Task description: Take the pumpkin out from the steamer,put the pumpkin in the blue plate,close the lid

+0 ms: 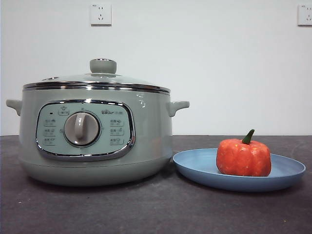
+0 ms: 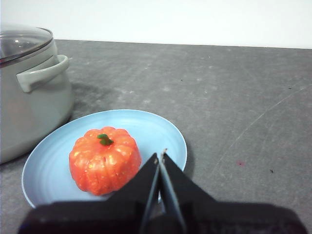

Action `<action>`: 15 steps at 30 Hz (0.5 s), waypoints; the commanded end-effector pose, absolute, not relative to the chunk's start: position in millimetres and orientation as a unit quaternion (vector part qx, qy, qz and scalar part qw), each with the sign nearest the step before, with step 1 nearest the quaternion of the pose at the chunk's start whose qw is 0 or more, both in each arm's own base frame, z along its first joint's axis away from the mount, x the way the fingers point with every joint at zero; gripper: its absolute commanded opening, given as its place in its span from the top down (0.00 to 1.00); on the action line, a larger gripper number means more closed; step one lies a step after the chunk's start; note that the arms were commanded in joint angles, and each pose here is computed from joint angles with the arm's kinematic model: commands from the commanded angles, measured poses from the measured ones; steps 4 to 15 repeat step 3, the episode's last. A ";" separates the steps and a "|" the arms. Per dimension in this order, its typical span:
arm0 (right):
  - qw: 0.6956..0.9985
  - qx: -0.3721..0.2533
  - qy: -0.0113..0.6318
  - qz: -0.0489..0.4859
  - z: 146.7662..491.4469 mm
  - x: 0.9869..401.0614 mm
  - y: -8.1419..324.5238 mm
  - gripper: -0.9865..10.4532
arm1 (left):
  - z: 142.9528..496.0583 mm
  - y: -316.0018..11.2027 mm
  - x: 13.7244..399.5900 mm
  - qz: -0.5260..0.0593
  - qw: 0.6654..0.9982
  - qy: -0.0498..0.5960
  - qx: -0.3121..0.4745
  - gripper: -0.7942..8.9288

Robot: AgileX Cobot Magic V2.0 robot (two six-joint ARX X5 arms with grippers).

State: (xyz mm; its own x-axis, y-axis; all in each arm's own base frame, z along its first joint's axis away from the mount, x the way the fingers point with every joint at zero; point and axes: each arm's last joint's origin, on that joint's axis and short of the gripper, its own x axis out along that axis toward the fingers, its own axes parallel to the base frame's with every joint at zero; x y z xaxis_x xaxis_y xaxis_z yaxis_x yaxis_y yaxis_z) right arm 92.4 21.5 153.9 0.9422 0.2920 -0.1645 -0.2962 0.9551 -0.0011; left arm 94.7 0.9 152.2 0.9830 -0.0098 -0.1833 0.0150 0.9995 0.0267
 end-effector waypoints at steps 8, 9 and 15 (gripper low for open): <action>0.985 -0.009 0.087 0.147 149.6 93.0 21.5 0.93 | 148.1 1.1 94.7 -0.006 0.995 0.102 0.009 0.92; 0.985 -0.009 0.087 0.147 149.6 93.0 21.5 0.93 | 148.1 1.1 94.7 -0.006 0.995 0.102 0.009 0.92; 0.985 -0.009 0.087 0.147 149.6 93.0 21.5 0.93 | 148.1 1.1 94.7 -0.006 0.995 0.102 0.009 0.92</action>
